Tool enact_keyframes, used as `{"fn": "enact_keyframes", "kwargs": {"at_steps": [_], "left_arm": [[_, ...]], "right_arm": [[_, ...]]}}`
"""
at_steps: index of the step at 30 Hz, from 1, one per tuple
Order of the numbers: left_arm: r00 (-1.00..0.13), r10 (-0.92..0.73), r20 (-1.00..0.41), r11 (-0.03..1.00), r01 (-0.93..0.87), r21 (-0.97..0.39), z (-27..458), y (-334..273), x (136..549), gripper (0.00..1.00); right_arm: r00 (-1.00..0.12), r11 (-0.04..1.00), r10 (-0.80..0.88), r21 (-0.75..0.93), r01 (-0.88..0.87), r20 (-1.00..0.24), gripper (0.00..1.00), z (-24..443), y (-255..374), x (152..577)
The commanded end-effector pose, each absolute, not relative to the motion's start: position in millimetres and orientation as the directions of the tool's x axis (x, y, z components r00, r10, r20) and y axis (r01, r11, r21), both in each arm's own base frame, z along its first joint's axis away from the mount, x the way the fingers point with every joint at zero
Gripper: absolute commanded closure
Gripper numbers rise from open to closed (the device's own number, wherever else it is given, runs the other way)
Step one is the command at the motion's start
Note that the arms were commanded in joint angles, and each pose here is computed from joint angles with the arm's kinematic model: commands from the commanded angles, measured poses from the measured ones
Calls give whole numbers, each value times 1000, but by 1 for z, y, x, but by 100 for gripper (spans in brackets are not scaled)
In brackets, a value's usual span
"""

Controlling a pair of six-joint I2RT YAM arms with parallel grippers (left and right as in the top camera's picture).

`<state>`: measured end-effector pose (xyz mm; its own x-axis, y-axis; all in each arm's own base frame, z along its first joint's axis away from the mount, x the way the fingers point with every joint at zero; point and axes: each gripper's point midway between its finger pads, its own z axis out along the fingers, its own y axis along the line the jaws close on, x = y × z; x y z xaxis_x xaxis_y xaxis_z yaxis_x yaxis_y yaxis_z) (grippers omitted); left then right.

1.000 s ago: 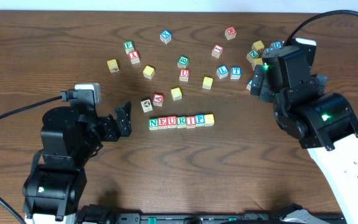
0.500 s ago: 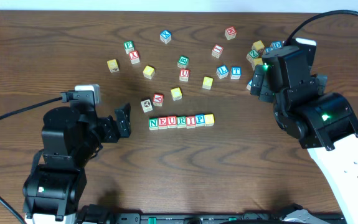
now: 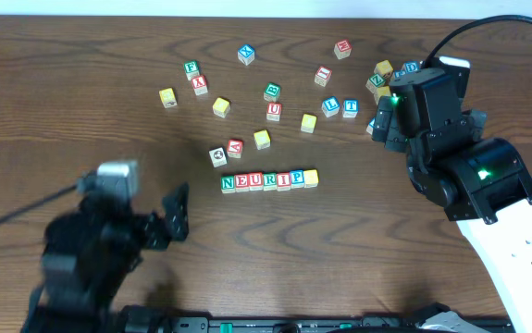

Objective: Spell out NEURIPS

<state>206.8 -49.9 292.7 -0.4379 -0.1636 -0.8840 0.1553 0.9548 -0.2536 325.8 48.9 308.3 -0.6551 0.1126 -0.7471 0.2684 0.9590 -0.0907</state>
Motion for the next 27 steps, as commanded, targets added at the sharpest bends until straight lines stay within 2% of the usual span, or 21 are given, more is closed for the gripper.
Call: {"fn": "enact_keyframes", "kwargs": {"at_steps": [1,8,13,19,27], "left_arm": [[-284,-171,-943,955,189,-230,324,-45,187,1],[47,-216,-975,971,116,-210,355,-17,165,1],[273,-228,-935,973,86,-213,358,-5,174,1],[393,-242,-887,970,83,-228,338,2,200,1],[389,-240,-889,970,52,-239,276,7,226,1]], "right_arm": [[-648,953,103,-112,282,-754,1,311,43,326],[-648,953,103,-112,282,-754,1,311,43,326],[-648,953,103,-112,282,-754,1,311,43,326],[-648,953,103,-112,282,-754,1,311,43,326],[-648,953,103,-112,282,-754,1,311,43,326]]}}
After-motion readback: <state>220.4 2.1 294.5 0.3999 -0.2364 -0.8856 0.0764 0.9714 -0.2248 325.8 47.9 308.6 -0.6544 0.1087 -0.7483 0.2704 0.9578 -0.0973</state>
